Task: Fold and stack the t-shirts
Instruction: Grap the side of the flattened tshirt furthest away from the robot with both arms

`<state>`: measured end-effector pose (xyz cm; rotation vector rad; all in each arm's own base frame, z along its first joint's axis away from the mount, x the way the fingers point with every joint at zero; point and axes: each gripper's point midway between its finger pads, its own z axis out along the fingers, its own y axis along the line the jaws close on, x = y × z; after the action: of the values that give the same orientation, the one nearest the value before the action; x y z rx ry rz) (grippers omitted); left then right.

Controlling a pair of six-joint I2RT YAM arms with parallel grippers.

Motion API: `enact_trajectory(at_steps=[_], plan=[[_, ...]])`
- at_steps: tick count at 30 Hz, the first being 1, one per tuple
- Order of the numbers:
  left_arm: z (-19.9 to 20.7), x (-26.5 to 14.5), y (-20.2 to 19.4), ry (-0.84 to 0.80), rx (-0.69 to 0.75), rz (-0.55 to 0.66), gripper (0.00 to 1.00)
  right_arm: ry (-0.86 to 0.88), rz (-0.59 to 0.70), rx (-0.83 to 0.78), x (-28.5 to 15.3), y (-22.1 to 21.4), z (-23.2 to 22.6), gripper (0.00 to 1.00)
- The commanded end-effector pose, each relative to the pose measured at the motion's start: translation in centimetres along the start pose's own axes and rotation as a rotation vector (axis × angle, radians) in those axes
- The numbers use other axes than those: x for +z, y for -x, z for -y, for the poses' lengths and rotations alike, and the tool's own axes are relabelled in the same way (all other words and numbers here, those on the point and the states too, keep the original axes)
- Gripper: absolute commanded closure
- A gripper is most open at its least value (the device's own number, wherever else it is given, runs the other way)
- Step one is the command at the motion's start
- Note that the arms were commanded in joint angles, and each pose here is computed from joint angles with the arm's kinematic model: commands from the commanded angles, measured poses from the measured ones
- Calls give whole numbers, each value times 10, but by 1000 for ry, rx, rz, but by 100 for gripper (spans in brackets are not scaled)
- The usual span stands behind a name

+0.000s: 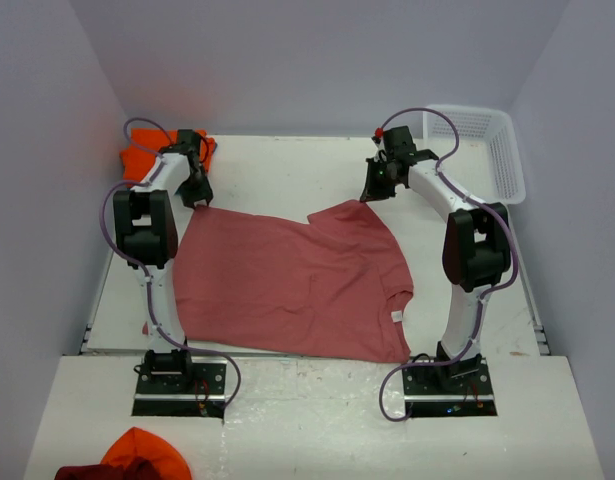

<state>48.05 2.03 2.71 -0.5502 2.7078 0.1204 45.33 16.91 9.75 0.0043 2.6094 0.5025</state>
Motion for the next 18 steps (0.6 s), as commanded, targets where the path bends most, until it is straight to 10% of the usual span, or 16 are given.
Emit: enact_trajectory(at_steps=[1, 8, 18], plan=[[-6, 3, 7, 25, -20, 25, 58, 34, 14, -26, -5, 8, -9, 100], [-12, 12, 4, 60, -25, 17, 100, 9, 28, -24, -6, 11, -5, 100], [-14, -22, 34, 57, -69, 132, 100, 1, 140, 9, -30, 74, 12, 100]])
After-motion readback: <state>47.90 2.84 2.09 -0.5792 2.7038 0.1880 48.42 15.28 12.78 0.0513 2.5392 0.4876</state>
